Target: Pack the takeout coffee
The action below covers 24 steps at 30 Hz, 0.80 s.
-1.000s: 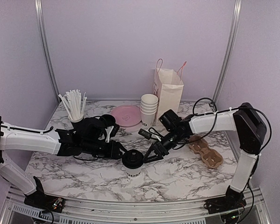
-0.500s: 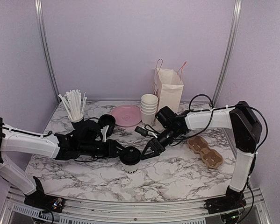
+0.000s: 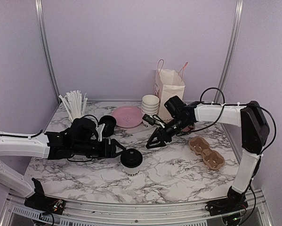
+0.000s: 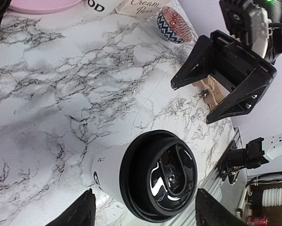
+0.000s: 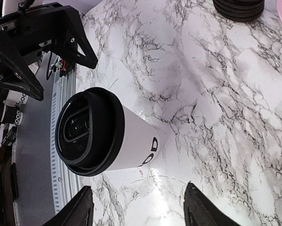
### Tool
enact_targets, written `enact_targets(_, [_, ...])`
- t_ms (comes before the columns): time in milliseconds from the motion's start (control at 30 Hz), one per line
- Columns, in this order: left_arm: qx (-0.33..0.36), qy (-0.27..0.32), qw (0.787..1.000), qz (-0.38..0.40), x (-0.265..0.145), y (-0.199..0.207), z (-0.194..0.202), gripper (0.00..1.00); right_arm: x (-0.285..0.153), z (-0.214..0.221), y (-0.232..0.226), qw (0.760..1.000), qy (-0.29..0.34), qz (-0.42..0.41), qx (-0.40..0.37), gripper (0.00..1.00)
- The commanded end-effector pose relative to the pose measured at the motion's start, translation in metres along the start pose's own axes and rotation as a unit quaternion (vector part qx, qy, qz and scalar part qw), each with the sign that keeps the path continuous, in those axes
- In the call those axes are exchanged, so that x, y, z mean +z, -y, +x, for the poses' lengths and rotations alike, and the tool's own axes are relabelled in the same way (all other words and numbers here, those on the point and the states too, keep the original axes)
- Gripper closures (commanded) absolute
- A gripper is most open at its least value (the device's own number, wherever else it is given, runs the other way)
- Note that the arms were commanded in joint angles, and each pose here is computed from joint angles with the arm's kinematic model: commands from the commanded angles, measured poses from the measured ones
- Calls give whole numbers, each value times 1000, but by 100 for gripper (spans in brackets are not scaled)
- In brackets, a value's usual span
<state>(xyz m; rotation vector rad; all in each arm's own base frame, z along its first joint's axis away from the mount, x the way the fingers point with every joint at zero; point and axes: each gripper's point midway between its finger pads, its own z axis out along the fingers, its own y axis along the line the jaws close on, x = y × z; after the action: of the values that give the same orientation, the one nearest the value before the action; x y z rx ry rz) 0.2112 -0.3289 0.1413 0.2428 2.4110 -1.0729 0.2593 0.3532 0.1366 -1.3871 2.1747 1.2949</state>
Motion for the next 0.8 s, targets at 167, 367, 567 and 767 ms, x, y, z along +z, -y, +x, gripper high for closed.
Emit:
enact_targets(167, [83,28,995,-41,-8,7,-31,21,17,3,-46,997,-17,20,-74,2])
enact_targets(367, [94,-1,996,-12,9,15,-28,24,30,2,-34,994,-36,64,-77,1])
enact_targets(567, [75,-21,997,-9,20,5,-14,32,38,1,-24,991,-52,94,-83,1])
enact_targets(767, [58,-39,997,-13,29,-6,0,40,46,-4,-29,992,-57,77,-85,1])
